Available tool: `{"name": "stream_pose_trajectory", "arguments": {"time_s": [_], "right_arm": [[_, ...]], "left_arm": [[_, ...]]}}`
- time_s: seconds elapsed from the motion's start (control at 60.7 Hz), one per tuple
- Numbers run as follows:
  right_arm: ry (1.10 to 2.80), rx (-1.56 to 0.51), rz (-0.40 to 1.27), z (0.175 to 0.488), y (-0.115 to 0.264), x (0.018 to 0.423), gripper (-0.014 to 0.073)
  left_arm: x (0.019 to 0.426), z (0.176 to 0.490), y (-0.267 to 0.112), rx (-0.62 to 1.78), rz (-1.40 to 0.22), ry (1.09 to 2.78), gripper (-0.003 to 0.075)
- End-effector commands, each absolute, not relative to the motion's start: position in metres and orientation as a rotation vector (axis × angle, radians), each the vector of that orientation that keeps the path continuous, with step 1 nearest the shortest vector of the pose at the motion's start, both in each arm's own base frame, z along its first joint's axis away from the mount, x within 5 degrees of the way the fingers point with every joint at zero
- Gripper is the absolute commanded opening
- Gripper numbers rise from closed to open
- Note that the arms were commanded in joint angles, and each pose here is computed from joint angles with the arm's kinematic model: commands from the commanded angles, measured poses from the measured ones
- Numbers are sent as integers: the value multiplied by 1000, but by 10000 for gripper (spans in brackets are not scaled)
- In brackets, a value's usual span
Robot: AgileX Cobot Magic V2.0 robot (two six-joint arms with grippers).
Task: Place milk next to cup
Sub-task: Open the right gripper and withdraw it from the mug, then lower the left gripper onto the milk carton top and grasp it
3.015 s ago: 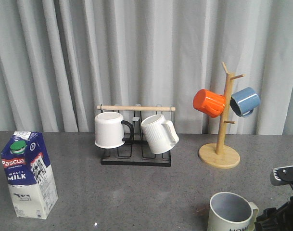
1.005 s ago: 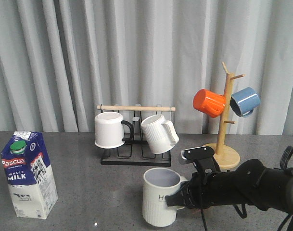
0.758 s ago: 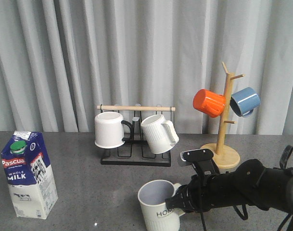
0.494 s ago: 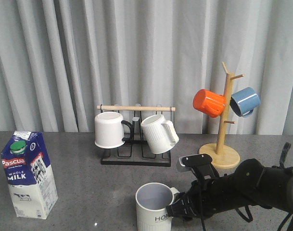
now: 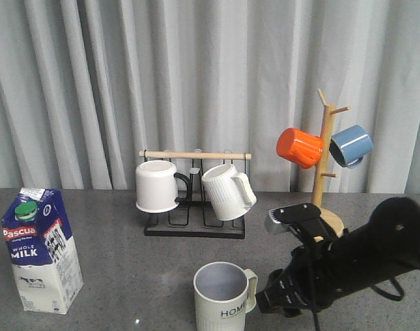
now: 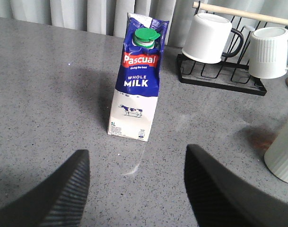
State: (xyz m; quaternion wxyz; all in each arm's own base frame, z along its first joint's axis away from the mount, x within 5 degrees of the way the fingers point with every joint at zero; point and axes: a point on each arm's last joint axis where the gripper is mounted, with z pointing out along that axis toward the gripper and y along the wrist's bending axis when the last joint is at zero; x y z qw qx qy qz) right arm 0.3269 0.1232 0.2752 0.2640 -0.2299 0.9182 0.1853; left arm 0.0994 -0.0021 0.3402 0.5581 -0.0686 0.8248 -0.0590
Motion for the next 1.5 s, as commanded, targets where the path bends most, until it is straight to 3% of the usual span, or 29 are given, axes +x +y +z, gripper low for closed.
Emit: {"name": "stream_pose_trajectory", "arguments": {"time_s": [0.0, 0.247, 0.56, 0.774, 0.923, 1.137, 1.483], "right_arm": [[2381, -627, 513, 316, 119, 306, 251], [2220, -681, 449, 341, 97, 235, -16], [2165, -660, 408, 310, 73, 156, -6], [2218, -675, 383, 276, 64, 132, -5], [2227, -678, 351, 262, 60, 123, -5], [2246, -702, 323, 256, 56, 115, -5], [2221, -700, 316, 259, 55, 111, -5]], "left_arm": [[102, 356, -2, -159, -145, 1861, 433], [101, 354, -2, -160, -144, 1880, 433], [99, 348, -2, -165, -140, 1952, 442], [102, 360, -3, -170, -147, 1989, 533], [113, 381, -3, -140, -124, 2052, 578], [141, 428, -8, -21, -124, 2106, 578], [218, 508, -11, 62, -109, 2143, 578]]}}
